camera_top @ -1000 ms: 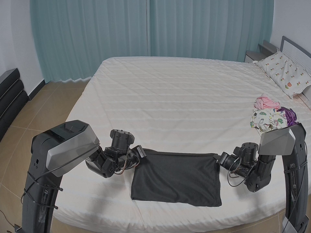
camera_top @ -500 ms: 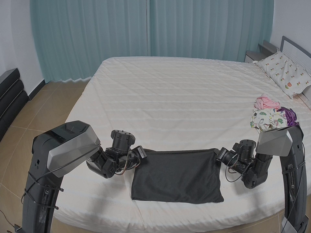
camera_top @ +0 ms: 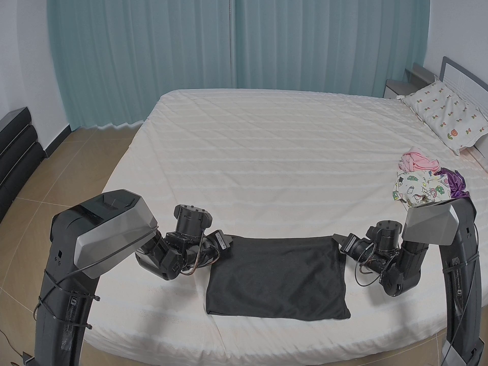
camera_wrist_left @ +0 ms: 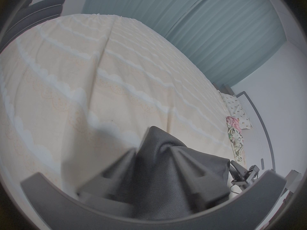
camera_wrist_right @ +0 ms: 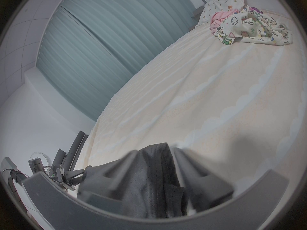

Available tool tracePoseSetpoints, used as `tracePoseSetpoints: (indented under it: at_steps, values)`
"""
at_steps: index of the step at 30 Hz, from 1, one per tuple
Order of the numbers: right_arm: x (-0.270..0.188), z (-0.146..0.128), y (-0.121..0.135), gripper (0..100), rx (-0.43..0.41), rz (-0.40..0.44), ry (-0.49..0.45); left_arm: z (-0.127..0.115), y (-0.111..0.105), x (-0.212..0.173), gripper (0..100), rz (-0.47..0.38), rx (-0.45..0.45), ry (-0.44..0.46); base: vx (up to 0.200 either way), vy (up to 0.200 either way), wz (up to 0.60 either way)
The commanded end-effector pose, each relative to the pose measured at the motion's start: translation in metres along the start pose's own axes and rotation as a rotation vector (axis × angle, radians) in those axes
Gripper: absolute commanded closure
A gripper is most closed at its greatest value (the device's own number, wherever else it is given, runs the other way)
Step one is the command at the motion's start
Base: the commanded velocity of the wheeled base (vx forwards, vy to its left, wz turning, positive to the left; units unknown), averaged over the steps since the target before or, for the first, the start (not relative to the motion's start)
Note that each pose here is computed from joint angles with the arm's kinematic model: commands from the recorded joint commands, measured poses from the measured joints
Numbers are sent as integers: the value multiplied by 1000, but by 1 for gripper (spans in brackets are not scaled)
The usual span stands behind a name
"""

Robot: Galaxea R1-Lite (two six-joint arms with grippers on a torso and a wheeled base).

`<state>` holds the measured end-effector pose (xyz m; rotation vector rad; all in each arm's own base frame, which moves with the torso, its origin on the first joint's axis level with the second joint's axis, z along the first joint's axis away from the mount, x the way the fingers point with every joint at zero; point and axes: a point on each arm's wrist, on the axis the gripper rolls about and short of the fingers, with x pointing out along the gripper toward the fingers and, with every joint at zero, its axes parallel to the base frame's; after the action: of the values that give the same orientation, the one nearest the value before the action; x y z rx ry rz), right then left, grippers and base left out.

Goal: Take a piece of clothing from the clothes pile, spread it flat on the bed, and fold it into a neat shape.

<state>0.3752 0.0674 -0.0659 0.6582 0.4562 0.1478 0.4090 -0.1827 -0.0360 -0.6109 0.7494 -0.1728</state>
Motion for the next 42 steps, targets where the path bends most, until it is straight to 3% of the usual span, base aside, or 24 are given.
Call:
tracePoseSetpoints:
  at_steps: [1, 7, 10, 13, 18, 23, 26, 30, 35, 42]
  values:
    - [-1, 1, 0, 0, 1, -1, -1, -1, -1, 0, 0, -3, 3, 0, 0, 0, 0]
    - [-7, 13, -11, 0, 27, -27, -32, 1, 0, -2, 0, 6, -6, -16, 0, 0, 0]
    - [-30, 33, -4, 0, 57, -23, -75, 14, 2, -22, 0, 2, -43, -59, 0, 0, 0]
    - [-57, 49, 9, 0, 73, -4, -110, 40, 3, -51, 0, -33, -97, -142, 0, 0, 0]
    - [-119, 66, 33, 0, 55, 34, -177, 88, 1, -110, 0, -52, -77, -286, 0, 0, 0]
    - [-179, 75, 56, 0, 29, 82, -234, 113, 6, -186, 0, -66, -89, -415, 0, 0, 0]
    - [-210, 76, 67, 0, -19, 112, -274, 106, 14, -223, 0, -48, -84, -442, 0, 0, 0]
    - [-258, 69, 76, 0, -203, 122, -331, 83, 21, -272, 0, -48, -32, -501, 0, 0, 0]
    - [-300, 71, 86, 0, -250, 119, -416, 39, 33, -323, 0, -59, 68, -568, 0, 0, 0]
    - [-360, 47, 85, 0, -336, 109, -410, -3, 53, -364, 0, 0, 113, -652, 0, 0, 0]
